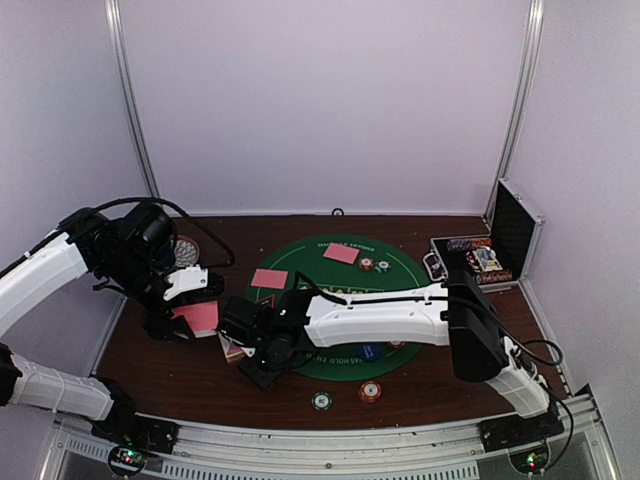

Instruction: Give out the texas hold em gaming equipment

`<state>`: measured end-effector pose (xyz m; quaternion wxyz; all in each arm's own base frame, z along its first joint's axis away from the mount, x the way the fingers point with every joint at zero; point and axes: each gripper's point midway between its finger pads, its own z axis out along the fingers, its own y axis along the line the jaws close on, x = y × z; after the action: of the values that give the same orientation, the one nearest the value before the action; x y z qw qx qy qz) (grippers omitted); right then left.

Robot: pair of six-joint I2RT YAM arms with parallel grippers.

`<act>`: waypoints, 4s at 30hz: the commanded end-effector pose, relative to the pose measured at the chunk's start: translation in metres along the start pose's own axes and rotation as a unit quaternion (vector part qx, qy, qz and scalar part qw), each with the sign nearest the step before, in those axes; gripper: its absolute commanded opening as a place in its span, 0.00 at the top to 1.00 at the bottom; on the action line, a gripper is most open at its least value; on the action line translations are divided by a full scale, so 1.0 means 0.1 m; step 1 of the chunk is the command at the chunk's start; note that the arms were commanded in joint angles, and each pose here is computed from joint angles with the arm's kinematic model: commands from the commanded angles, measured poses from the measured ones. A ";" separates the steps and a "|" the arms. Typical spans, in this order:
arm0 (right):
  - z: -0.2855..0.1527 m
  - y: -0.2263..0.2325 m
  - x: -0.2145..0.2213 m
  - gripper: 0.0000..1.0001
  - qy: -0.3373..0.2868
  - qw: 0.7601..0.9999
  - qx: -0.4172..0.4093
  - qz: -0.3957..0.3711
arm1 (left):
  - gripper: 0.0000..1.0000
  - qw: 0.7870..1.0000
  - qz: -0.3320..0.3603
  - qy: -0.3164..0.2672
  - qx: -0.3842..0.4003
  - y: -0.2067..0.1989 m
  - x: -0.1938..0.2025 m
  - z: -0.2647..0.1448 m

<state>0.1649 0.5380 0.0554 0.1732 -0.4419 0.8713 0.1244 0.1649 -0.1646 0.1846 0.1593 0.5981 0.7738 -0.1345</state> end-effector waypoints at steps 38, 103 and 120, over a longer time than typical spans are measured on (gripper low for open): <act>-0.70 -0.10 -0.24 0.89 -0.097 0.995 -0.004 0.011 | 1.00 1.000 0.004 -0.024 -0.006 0.01 -0.10 -0.12; -0.13 -3.76 -0.50 0.52 -0.060 0.939 0.160 0.300 | 1.00 1.000 0.002 -0.028 -0.002 0.04 -0.17 -0.11; -1.26 -2.45 -0.66 0.23 -0.129 0.961 0.124 0.210 | 1.00 1.000 -0.008 -0.026 -0.010 0.07 -0.18 -0.14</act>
<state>0.4247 0.3791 0.1778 0.3112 -0.1691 0.9312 0.0861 0.1676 -0.1691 0.1912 0.1584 0.5933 0.7761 -0.1431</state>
